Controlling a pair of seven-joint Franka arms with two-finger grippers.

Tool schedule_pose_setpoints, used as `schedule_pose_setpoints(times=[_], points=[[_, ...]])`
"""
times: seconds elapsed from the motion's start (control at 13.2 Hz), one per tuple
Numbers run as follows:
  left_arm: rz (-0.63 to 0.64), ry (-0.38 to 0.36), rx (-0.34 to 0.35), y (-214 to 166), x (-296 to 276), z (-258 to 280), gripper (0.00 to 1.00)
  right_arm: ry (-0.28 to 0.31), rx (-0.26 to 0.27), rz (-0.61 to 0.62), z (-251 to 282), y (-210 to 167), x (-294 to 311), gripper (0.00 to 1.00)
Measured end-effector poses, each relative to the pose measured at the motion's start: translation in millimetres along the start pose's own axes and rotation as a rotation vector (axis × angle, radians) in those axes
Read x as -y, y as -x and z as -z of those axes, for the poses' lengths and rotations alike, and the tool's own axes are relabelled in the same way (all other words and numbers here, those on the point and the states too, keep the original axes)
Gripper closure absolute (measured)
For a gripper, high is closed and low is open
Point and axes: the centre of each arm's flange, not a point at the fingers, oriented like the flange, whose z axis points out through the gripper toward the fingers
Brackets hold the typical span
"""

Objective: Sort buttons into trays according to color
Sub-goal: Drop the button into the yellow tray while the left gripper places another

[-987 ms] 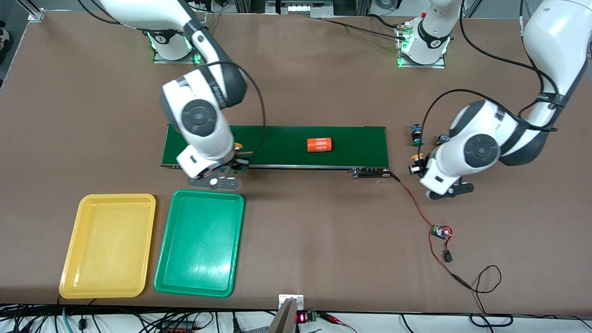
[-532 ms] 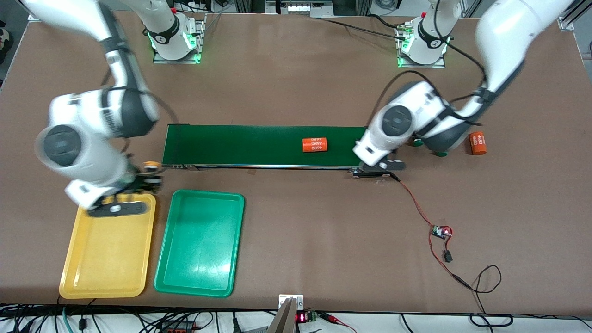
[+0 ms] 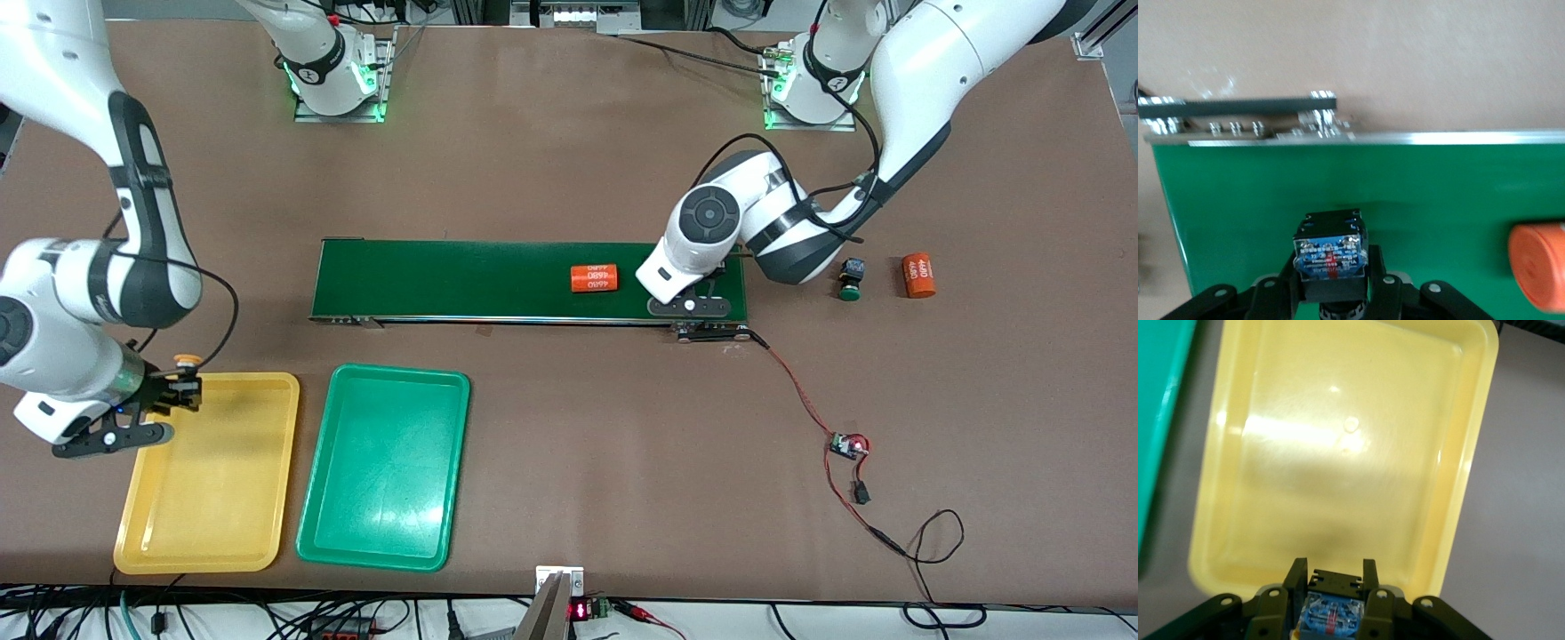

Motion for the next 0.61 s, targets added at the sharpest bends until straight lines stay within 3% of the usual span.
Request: schedule_pose_setpoints(times=[0.15,0.23,0.46,0.61], points=[[0.011,0.007,0.001,-6,5,-6,0.58,0.008,-0.052,0.017,-25,-4,-4,0.63],[0.013,0.007,0.003,-6,6,-8,0.53,0.014,-0.079,0.031,-34,-5,-9,0.63],[0.033,-0.008,-0.006,-15,15,6,0.23,0.036,-0.147,0.076,-55,-3,-28,0.63],[0.066,-0.049,-0.015,-23,30,43,0.03,0.047,-0.177,0.094,-70,0,-38,0.63]])
